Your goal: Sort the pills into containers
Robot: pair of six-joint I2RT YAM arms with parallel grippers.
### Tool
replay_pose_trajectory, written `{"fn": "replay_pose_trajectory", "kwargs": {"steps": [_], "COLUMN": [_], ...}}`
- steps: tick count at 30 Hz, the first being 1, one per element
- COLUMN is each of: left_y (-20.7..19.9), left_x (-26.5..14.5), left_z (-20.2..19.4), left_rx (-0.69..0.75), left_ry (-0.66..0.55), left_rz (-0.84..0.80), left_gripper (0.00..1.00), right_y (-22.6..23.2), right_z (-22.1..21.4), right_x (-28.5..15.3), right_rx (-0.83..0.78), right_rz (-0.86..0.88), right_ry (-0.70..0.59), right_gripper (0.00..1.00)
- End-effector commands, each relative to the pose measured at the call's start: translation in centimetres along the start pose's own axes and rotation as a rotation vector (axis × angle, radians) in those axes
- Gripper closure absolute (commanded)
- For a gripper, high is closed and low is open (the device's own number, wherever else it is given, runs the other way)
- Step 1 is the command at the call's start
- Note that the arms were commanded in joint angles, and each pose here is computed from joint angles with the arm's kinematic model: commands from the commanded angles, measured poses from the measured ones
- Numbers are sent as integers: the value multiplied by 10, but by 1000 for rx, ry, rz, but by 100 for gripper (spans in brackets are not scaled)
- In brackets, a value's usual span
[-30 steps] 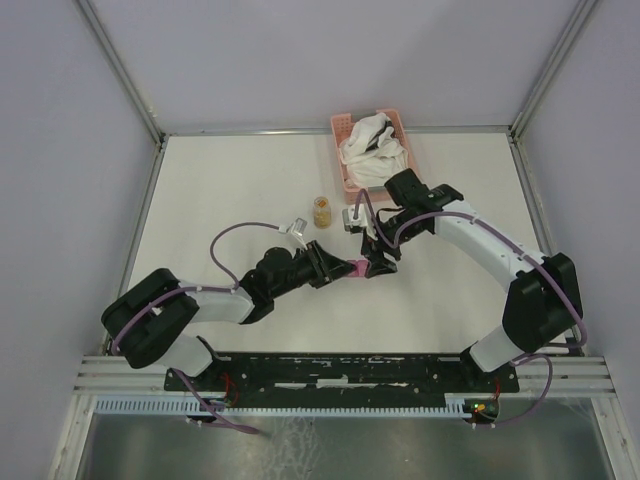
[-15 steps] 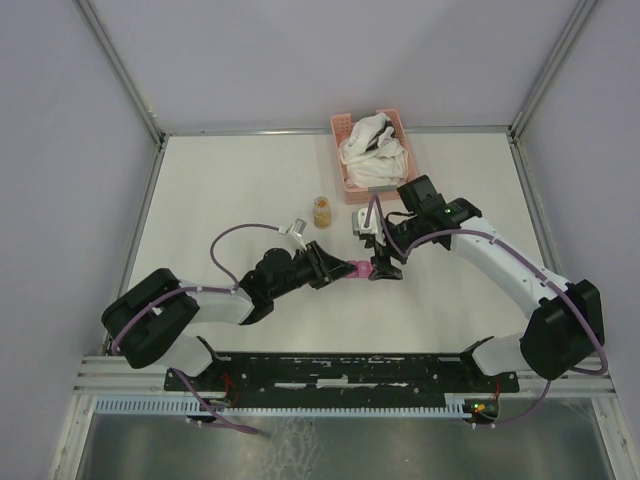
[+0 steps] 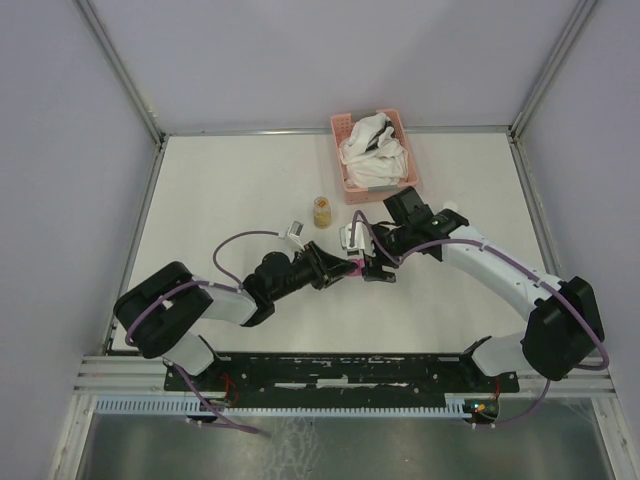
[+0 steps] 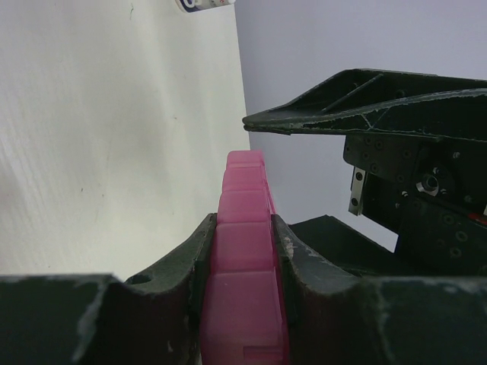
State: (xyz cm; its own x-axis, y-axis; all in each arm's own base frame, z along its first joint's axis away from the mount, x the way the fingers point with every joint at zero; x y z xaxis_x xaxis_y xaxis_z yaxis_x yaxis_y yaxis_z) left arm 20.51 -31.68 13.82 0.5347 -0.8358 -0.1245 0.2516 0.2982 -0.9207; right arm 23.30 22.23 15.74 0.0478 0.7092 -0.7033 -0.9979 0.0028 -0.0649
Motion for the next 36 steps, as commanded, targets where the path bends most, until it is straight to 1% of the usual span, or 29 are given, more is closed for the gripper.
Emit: {"fn": "replay_pose_trajectory", "kwargs": {"steps": [1,4,11,19,25,29,32,36], "left_y": [-21,-20,-16,-17,-12,-18,-26,-29], "left_x": [-1,-1,-1,-2,0,0,-1,-2], "left_z": [6,5,2,0,-3,-6,-6,-6], "left_rx": [-18,-7,22,50,71,80,98,126], "left_ry": [-24,-21,-1,17,40,56,64,64], "left_rz": [-86,-77,-57,-56,-36,-73,-114,-126], "left_gripper": [97,97,97,97,97,97,97,97], "right_y": [-14,-16,-19,-36,-34,-37,-36,-35], "right_z": [12,17,26,25,30,26,21,18], "right_x": [-10,-16,-29,-36,-41,-34,-25,-18], "right_rx": [-49,-40,6,74,105,125,145,164], "right_rz": [-87,-99,-110,-196,-176,-170,-137,-100], "right_ry": [-12,-19,-56,-51,-91,-85,-73,-65], "right_gripper": [18,21,21,29,31,36,42,49]}}
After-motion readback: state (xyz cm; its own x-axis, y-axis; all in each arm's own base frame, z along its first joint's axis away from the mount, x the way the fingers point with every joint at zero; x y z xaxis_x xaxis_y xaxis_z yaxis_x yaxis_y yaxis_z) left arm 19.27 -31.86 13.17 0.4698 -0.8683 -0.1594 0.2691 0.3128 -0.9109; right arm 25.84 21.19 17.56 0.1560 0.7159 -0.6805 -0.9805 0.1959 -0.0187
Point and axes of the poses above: each gripper's point midway between its finger pads, its own x axis out along the fingers, its own y axis along the line the jaws close on, z = x × y, the point moved 3 cm from there along -x, back along the fingers, and after that the axes turned 8 degrees about x, right-handed, at the moved point
